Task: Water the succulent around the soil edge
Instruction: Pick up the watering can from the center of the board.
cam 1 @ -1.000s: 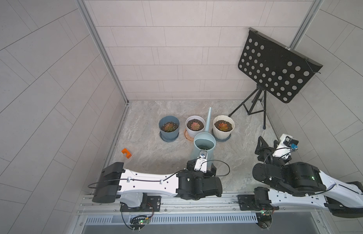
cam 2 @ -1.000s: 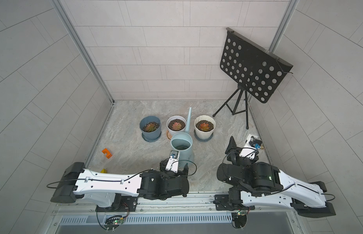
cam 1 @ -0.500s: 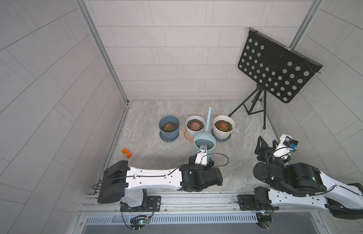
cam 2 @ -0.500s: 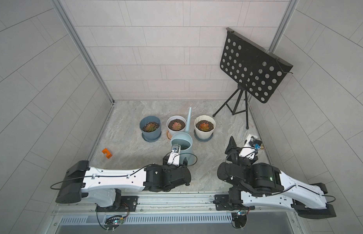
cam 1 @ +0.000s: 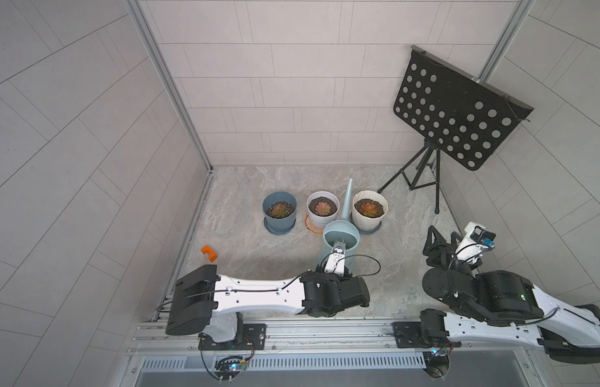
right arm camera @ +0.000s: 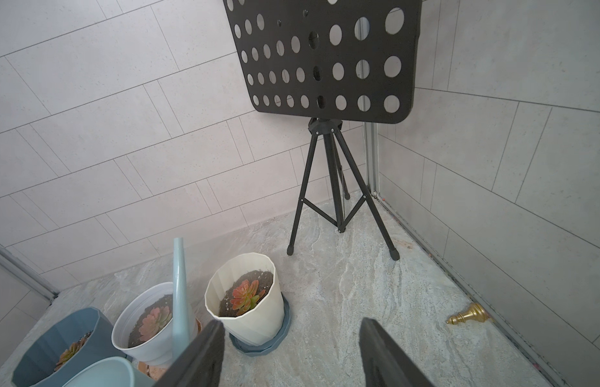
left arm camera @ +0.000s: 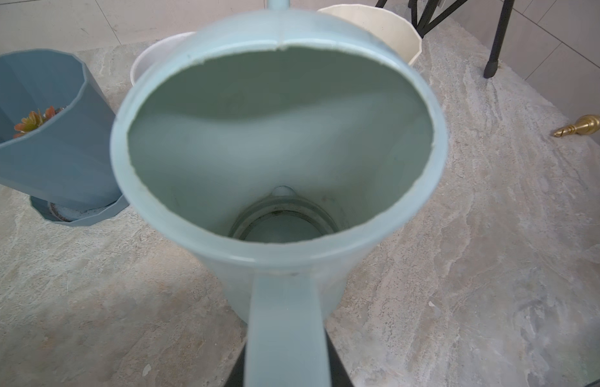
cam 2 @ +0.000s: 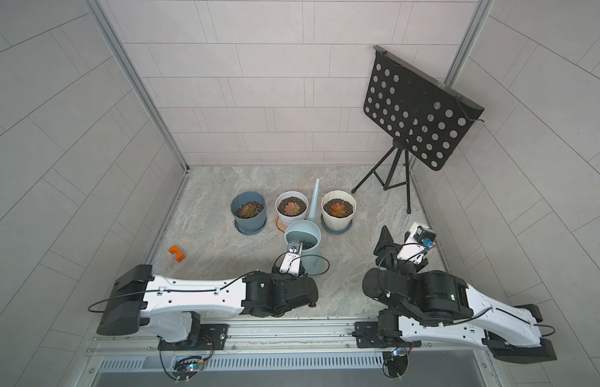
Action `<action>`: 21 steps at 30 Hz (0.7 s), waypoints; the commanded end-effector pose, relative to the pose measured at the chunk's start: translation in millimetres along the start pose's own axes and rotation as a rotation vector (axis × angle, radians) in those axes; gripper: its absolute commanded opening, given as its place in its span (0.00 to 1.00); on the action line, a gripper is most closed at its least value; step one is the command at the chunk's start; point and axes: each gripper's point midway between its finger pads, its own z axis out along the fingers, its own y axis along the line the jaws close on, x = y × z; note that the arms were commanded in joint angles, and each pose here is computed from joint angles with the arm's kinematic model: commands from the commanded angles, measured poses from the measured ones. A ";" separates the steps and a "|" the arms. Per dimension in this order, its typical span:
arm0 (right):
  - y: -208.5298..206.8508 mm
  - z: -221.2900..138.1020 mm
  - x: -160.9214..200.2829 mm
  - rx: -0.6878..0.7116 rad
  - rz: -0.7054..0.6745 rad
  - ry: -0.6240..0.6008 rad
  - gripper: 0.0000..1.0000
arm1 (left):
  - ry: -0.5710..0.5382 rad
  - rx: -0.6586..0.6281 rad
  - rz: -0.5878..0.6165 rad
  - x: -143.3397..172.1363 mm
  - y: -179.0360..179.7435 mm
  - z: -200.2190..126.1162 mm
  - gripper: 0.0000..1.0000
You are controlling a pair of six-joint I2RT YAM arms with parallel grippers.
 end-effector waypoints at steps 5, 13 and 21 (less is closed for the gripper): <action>-5.9 -0.5 -3.7 -0.002 -0.009 -0.006 0.66 | -0.069 0.055 0.123 -22.7 12.4 -54.3 0.10; -6.5 -2.5 -17.8 -0.011 -0.011 -0.020 0.66 | -0.202 0.028 0.245 -84.5 69.0 -124.5 0.00; -7.6 -3.9 -30.0 -0.007 -0.022 -0.041 0.66 | -0.395 -0.142 0.364 -201.6 137.7 -170.3 0.00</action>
